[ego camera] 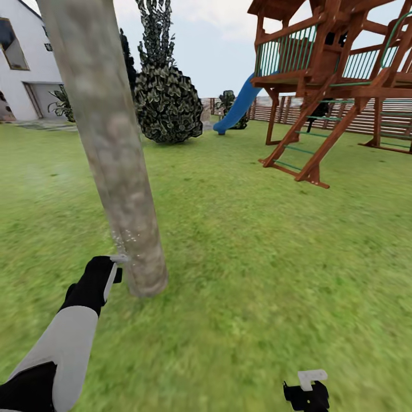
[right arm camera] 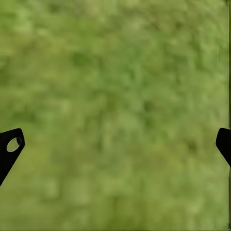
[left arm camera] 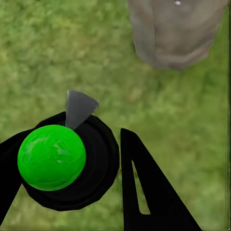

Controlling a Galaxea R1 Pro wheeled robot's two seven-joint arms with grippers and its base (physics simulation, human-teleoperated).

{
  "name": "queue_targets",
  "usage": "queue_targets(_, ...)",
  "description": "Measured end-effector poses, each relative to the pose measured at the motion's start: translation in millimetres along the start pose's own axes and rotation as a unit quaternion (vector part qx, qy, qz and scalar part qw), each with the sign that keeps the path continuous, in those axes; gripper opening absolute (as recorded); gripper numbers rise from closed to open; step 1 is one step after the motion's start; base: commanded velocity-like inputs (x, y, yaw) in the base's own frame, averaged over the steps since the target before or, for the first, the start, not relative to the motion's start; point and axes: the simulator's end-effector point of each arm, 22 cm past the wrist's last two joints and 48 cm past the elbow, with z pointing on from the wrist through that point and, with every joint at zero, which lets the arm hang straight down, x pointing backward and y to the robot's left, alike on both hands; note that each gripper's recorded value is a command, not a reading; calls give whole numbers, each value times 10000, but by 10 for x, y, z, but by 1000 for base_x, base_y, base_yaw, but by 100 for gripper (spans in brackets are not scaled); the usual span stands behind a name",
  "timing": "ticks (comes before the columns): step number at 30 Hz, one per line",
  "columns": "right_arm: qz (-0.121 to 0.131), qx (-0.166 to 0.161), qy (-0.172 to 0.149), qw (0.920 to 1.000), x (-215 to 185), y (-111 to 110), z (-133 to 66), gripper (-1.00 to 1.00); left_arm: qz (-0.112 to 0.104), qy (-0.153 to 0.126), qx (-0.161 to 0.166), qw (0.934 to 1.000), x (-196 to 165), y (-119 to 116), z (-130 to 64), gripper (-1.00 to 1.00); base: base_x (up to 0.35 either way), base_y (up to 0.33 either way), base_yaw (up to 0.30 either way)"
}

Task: In the garden, pick up the pesticide atomizer on the floor and spray pesticide onto both trees until each tree trunk is fully covered.

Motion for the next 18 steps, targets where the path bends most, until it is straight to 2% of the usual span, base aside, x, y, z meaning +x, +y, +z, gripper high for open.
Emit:
queue_targets(7, 0, -1, 2, 10000, 2, 1, 0, 100, 58, 210, 7, 9998, 316, -16, 112, -100, 206, -220, 36)
queue_targets(12, 0, -3, 5, 10000, 4, 3, -1, 100, 57, 218, -51, 9997, 357, 50, 143, -100, 223, -203, 245)
queue_targets(15, 0, 0, 7, 10000, 5, 2, -1, 100, 61, 114, -93, 9999, 542, 82, 240, -100, 261, -173, 275)
queue_targets(18, 0, 4, 6, 10000, 5, 0, -1, 100, 84, 88, 21, 9999, 690, -85, 263, -100, 269, -169, 260)
